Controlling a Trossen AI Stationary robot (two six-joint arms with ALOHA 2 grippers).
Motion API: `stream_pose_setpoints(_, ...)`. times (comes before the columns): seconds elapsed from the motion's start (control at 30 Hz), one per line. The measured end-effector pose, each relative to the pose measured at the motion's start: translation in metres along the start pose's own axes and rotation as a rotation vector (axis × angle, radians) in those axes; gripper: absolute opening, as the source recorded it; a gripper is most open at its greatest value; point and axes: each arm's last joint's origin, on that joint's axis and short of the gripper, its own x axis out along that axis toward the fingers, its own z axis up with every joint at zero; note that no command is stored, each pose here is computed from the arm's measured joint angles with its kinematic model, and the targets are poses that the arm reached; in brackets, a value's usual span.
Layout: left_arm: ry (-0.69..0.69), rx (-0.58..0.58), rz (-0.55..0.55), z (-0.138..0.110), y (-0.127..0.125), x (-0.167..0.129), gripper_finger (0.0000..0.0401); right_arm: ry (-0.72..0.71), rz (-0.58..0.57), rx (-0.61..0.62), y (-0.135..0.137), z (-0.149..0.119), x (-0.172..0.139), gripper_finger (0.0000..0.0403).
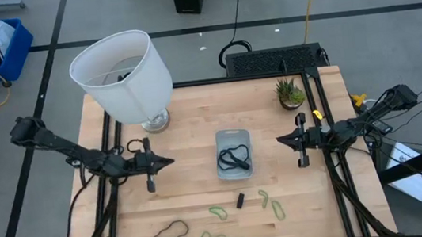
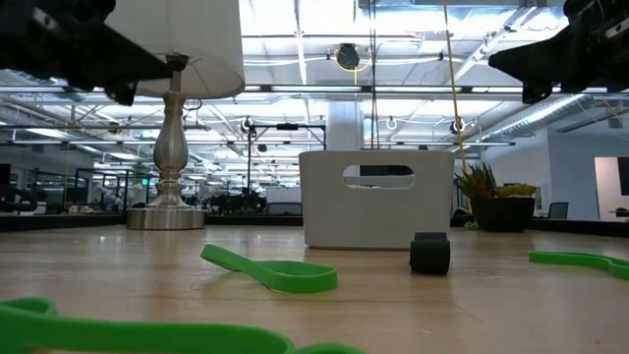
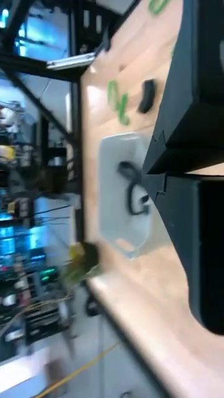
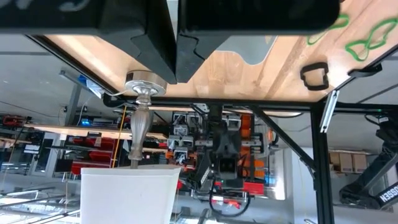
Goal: Pick and place rubber bands into bin
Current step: Put the black rubber band into the gray container
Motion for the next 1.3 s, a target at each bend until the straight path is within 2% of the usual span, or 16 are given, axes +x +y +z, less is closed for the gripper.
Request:
stream_pose_setpoints(0.2, 0.099, -0.135, -0.093, -0.012, -0.017, -0.004, 0.0001, 0.001, 0.0, -0.001, 0.0, 0.0, 0.0, 0.0)
stream_pose_setpoints(0.3, 0.124, -0.152, -0.132, -0.016, -0.029, -0.007, 0.0001, 0.007, 0.001, -0.004, 0.0, -0.001, 0.0, 0.0)
stream_pose_setpoints(0.57, 0.157, -0.194, -0.139, -0.012, -0.059, -0.01, 0.0001, 0.015, 0.002, -0.009, 0.0, -0.002, 0.0, 0.0)
stream_pose_setpoints(0.7, 0.245, -0.148, -0.144, -0.004, -0.084, -0.003, 0.0001, 0.022, 0.003, -0.013, 0.0, -0.002, 0.0, 0.0)
stream_pose_setpoints(0.97, 0.511, -0.09, -0.15, 0.012, -0.144, 0.027, 0.0004, 0.023, 0.003, -0.014, 0.0, -0.002, 0.0, 0.0)
stream_pose_setpoints(1.13, 0.593, -0.101, -0.199, 0.007, -0.177, 0.043, 0.0009, 0.02, 0.003, -0.012, 0.0, -0.002, 0.0, 0.0)
stream_pose_setpoints(1.3, 0.62, -0.058, -0.228, -0.002, -0.2, 0.051, 0.001, 0.02, 0.002, 0.018, 0.0, -0.002, 0.0, 0.0)
